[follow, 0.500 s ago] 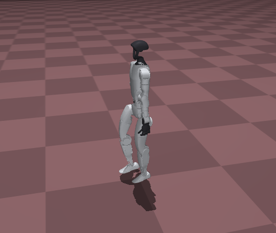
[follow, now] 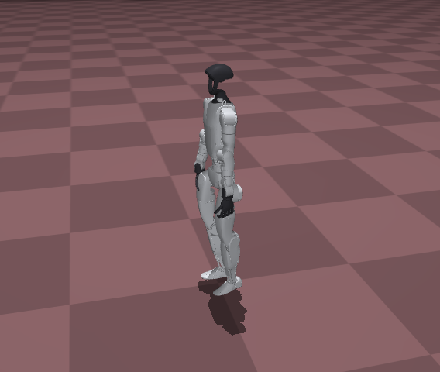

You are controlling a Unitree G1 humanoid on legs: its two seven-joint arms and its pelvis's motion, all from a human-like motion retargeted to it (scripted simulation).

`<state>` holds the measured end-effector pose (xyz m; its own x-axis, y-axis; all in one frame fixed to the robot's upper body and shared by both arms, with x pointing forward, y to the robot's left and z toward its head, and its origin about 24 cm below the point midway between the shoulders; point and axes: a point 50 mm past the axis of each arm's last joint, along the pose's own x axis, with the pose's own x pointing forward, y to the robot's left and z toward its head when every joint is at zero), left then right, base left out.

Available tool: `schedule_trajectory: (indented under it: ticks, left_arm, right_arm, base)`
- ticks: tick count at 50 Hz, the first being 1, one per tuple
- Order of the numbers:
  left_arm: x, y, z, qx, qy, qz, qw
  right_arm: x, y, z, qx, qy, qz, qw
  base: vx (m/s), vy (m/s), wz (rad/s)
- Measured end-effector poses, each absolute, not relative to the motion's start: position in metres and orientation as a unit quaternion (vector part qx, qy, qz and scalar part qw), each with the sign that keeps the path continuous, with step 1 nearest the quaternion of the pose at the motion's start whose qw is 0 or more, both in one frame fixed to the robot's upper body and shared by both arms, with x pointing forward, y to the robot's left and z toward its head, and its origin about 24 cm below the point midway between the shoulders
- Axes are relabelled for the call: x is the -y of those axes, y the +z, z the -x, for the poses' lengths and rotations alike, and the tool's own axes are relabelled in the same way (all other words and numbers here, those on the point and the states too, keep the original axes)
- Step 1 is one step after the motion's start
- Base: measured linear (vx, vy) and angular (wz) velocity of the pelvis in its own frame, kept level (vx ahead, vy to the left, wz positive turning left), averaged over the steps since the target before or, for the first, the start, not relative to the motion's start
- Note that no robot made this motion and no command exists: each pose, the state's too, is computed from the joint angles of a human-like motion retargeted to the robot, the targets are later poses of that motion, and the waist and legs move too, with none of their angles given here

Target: In place motions

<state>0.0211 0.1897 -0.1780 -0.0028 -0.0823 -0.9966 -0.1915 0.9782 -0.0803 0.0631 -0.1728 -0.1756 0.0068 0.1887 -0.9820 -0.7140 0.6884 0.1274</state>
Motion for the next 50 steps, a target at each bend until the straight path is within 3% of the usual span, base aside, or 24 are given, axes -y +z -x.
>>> schedule_trajectory:
  ticks: [8,21,29,37,43,50]
  left_arm:
    - [-0.193,-0.177,-0.04,-0.678,0.05,0.109,0.725]
    - [-0.187,-0.179,0.01,-0.716,0.065,0.124,0.684]
    - [-0.168,-0.174,0.059,-0.755,0.095,0.189,0.62]
    - [-0.152,-0.166,0.094,-0.783,0.114,0.237,0.564]
    - [-0.168,-0.17,0.075,-0.767,0.117,0.216,0.592]
    - [-0.197,-0.176,0.025,-0.719,0.129,0.172,0.662]
  right_arm:
    - [0.194,-0.177,-0.002,-0.715,0.329,0.227,0.573]
    - [0.229,-0.164,0.061,-0.811,0.194,0.164,0.526]
    - [0.233,-0.168,0.026,-0.779,0.223,0.215,0.545]
    - [0.198,-0.175,-0.05,-0.656,0.312,0.24,0.644]
    - [0.177,-0.172,-0.079,-0.597,0.348,0.241,0.682]
    - [0.179,-0.176,-0.056,-0.622,0.357,0.252,0.65]
  base:
    - [0.01,0.01,-0.29]
    - [-0.01,0.09,0.02]
    - [-0.04,0.01,-0.72]
    - [-0.01,-0.08,-0.38]
    - [-0.03,-0.11,0.5]
    - [-0.01,-0.1,0.97]
